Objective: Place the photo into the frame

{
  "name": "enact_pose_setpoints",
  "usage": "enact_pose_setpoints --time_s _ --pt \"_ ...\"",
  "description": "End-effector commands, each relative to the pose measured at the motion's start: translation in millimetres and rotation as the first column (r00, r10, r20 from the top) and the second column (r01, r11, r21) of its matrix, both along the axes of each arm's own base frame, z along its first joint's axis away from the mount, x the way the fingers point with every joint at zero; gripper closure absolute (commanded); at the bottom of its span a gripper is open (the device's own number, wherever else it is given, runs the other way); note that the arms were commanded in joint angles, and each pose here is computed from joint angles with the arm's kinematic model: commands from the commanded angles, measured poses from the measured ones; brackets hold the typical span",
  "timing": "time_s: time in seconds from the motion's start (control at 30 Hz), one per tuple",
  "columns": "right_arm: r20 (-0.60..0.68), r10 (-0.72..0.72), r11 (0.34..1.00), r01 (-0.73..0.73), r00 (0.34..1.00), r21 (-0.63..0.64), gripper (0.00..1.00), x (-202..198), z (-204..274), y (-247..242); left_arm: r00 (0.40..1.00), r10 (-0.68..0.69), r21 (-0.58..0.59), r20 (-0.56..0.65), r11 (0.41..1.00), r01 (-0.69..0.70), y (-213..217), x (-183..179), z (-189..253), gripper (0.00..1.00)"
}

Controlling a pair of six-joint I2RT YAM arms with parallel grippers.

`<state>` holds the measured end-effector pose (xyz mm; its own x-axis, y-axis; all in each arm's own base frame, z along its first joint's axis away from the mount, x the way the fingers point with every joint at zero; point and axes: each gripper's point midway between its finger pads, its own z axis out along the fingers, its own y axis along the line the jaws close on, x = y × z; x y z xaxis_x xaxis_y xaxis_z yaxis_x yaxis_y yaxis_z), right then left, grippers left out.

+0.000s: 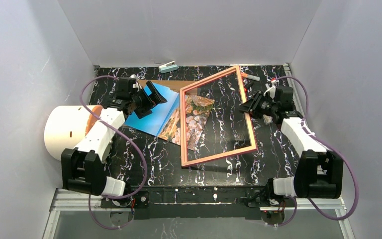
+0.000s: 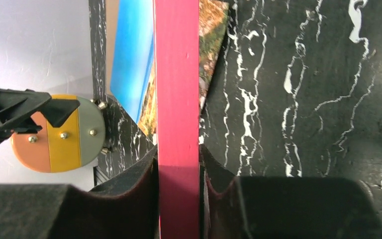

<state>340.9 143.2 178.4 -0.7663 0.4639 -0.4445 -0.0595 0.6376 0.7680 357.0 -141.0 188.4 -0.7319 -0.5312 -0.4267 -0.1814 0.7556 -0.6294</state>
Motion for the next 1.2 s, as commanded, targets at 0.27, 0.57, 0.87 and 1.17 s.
enact_pose_setpoints --time_s 0.27,0.57,0.87,1.17 --pt "-0.026 0.025 1.0 -0.025 0.999 -0.013 0.83 -0.9 -64.5 -49.7 0.996 -0.039 0.16 -0.081 0.986 0.052 -4.6 11.5 -86.7 0.02" --pt "-0.235 -0.09 0.995 0.079 0.968 -0.053 0.77 -46.6 -117.7 -60.9 0.989 -0.052 0.192 -0.136 0.978 0.078 -10.5 16.2 -121.6 0.06" --pt "-0.354 -0.236 0.967 0.18 0.905 -0.182 0.65 -75.5 -160.2 -83.5 0.98 -0.068 0.222 -0.186 0.969 0.11 -9.4 16.0 -146.9 0.12" --pt "-0.354 -0.328 0.909 0.191 0.876 -0.369 0.43 -70.9 -180.7 -116.3 0.977 -0.058 0.253 -0.206 0.961 0.11 -3.9 14.6 -158.1 0.13"
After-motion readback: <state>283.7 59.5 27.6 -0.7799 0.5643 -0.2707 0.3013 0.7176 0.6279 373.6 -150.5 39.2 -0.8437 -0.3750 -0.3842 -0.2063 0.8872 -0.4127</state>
